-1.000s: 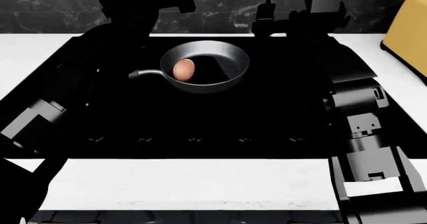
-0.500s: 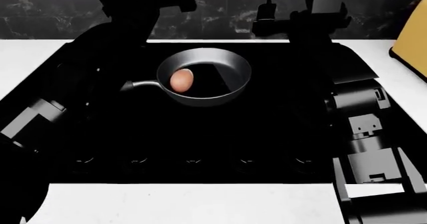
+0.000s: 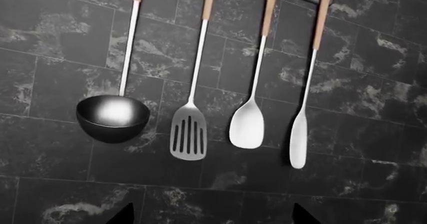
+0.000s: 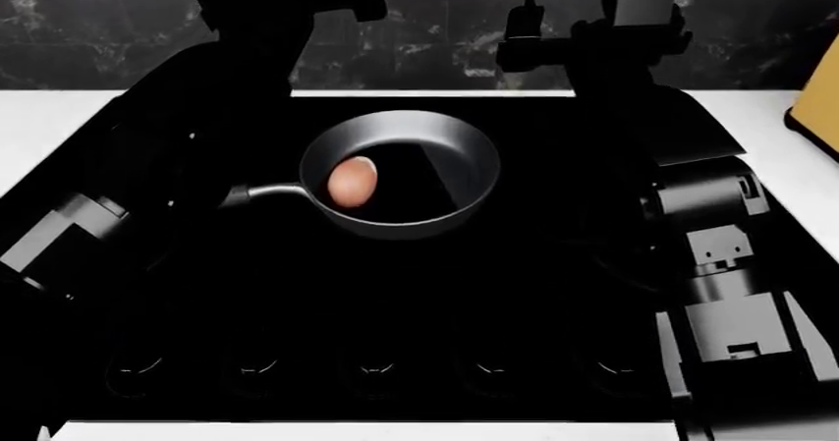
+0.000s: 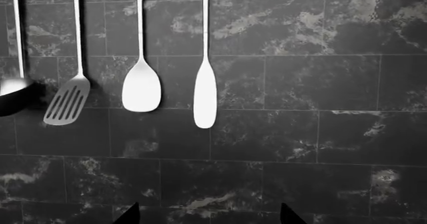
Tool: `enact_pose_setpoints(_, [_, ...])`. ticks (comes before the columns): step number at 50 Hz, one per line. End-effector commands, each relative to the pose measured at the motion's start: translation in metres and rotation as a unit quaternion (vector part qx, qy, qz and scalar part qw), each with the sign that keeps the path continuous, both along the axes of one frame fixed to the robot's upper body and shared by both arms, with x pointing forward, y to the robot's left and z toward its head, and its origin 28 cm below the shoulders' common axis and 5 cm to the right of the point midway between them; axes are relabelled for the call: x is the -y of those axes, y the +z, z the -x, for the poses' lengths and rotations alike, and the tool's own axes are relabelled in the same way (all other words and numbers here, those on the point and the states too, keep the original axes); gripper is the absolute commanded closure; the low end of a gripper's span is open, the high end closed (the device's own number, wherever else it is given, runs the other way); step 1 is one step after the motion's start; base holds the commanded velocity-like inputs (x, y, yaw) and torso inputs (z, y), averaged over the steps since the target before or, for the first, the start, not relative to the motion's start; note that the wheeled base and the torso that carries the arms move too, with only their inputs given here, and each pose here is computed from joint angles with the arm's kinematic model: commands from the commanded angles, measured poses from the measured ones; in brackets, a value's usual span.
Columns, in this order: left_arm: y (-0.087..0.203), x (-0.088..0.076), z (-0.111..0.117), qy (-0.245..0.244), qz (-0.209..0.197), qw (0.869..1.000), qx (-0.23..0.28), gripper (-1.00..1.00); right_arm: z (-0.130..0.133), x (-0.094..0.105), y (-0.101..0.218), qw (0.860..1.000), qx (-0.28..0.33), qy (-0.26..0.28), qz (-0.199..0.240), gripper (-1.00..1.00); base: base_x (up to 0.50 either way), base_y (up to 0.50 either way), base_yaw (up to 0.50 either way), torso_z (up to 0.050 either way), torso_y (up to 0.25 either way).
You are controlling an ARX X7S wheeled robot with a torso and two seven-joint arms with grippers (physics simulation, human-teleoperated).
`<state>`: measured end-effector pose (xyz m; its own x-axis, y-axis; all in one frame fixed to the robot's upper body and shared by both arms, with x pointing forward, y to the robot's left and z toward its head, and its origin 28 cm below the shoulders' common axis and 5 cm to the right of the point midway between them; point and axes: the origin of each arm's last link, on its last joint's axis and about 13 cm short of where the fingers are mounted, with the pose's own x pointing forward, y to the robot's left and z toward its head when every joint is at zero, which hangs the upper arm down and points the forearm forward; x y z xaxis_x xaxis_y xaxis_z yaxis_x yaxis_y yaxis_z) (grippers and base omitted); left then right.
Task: Pick the egg from the pan and place it in the bowl.
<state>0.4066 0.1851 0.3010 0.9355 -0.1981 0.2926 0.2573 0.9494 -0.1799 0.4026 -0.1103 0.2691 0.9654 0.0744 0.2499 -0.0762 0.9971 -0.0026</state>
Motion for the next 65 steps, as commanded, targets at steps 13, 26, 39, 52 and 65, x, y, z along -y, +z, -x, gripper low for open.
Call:
enact_pose_setpoints(13, [0.000, 0.000, 0.001, -0.001, 0.000, 1.000, 0.000, -1.00, 0.000, -0.001, -0.001, 1.000, 0.001, 0.001, -0.002, -1.00, 0.15, 0.00, 0.00, 0.000, 0.000])
enact_pose_setpoints(26, [0.001, 0.001, 0.001, -0.003, -0.001, 1.000, 0.000, -1.00, 0.001, 0.000, -0.002, 1.000, 0.000, 0.001, -0.005, -1.00, 0.12, 0.00, 0.00, 0.000, 0.001])
enact_pose_setpoints(39, [0.005, -0.003, 0.017, -0.043, -0.011, 0.987, -0.155, -1.00, -0.010, 0.003, -0.020, 0.999, -0.039, 0.004, -0.008, -1.00, 0.00, 0.00, 0.00, 0.000, 0.000])
enact_pose_setpoints(52, [0.003, -0.002, 0.061, -0.096, -0.056, 0.943, -0.315, -1.00, -0.017, 0.006, -0.033, 0.999, -0.042, 0.017, -0.015, -1.00, 0.00, 0.00, 0.00, 0.000, 0.000])
enact_pose_setpoints(65, [0.014, 0.001, 0.049, -0.130, -0.086, 0.943, -0.295, -1.00, -0.018, 0.006, -0.034, 0.999, -0.039, 0.015, -0.012, -1.00, 0.00, 0.00, 0.00, 0.000, 0.000])
